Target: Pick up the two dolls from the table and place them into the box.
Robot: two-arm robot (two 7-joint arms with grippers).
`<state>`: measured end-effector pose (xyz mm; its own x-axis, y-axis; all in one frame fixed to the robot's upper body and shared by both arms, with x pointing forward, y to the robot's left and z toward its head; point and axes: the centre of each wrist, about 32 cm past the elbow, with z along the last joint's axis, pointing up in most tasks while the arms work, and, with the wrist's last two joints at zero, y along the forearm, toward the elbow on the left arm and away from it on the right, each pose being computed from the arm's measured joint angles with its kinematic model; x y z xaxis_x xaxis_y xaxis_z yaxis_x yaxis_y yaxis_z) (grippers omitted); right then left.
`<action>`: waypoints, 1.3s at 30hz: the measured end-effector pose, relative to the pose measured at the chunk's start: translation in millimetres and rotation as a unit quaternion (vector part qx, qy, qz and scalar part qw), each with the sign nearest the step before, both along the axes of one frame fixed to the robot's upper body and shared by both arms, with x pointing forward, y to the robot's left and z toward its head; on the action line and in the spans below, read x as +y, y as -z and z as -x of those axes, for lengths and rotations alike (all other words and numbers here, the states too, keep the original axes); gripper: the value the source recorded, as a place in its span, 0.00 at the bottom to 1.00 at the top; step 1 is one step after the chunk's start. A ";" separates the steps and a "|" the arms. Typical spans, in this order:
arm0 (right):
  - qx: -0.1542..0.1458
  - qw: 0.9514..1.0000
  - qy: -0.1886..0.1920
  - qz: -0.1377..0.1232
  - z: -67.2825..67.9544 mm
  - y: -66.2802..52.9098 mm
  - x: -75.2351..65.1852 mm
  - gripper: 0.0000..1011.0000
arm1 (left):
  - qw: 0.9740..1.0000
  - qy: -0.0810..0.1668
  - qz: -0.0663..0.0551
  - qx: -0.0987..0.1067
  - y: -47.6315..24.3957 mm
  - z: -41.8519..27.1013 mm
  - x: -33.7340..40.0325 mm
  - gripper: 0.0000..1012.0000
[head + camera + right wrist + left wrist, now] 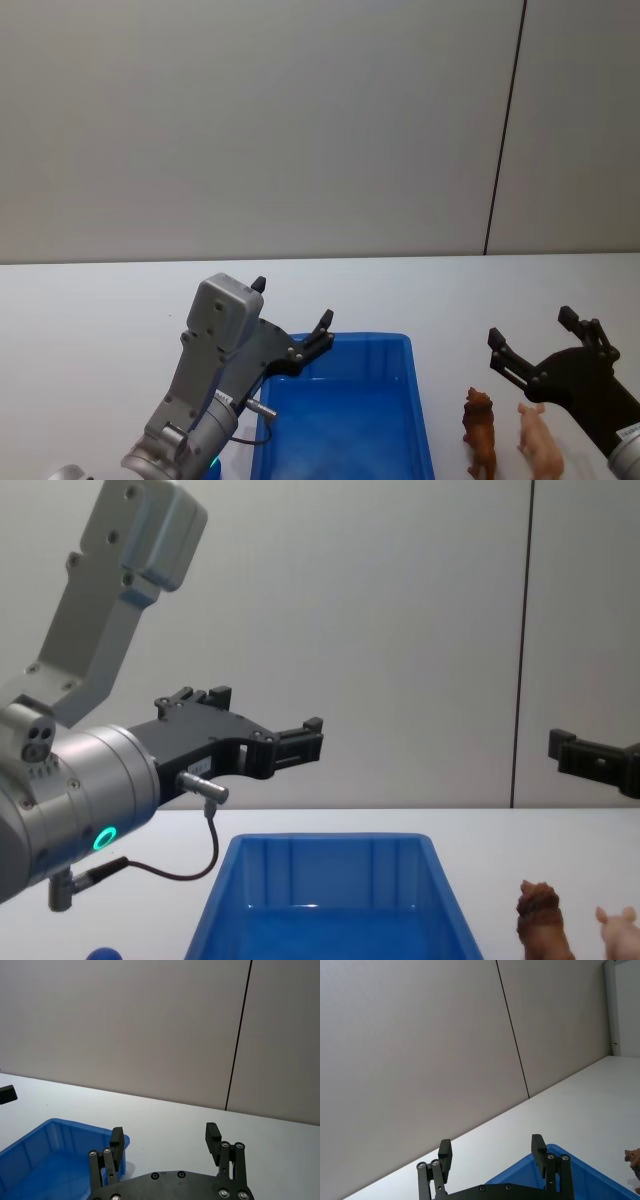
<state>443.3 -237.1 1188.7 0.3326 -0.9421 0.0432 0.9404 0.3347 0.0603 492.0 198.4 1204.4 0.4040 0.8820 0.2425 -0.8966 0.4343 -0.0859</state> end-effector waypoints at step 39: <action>0.000 1.000 0.000 0.000 0.0 0.0 0.0 0.99 | 1.000 0.000 0.000 0.000 0.0 0.0 0.0 0.99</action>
<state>443.3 -237.2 1188.7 0.3323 -0.9422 0.0433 0.9405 0.3345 0.0605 492.0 198.4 1204.4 0.4040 0.8820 0.2424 -0.8967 0.4343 -0.0859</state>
